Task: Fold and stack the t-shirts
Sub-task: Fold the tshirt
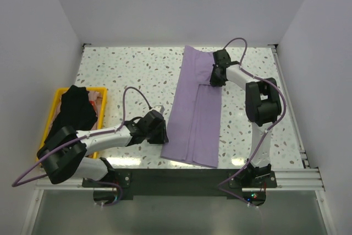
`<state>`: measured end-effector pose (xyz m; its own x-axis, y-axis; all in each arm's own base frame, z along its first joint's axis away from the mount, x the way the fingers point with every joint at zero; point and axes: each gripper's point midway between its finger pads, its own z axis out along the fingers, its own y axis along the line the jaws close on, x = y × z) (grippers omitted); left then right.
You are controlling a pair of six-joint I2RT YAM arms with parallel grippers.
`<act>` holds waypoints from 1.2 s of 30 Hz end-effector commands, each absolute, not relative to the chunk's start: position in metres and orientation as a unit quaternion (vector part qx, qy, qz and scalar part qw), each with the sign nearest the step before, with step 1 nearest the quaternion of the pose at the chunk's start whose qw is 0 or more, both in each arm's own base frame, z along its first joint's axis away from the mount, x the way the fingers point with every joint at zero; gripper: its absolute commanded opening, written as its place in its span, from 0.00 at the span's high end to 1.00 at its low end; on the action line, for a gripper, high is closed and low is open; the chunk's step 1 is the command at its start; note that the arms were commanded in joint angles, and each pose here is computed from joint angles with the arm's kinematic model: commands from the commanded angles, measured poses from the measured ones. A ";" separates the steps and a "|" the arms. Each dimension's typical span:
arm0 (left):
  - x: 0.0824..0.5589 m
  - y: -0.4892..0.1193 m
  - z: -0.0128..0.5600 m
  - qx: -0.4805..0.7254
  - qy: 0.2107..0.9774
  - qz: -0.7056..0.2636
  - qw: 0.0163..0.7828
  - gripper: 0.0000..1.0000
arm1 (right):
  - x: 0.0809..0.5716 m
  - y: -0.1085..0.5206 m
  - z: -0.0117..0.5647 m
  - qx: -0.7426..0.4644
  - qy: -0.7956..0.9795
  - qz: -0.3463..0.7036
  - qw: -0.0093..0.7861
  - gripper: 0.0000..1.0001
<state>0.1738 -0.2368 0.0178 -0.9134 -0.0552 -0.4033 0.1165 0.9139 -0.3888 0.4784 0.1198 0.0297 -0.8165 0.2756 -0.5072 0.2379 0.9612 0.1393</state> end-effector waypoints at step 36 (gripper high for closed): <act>0.170 -0.230 0.036 0.028 0.950 -0.217 0.224 0.52 | 0.430 0.130 0.099 0.129 0.942 0.077 0.300 0.31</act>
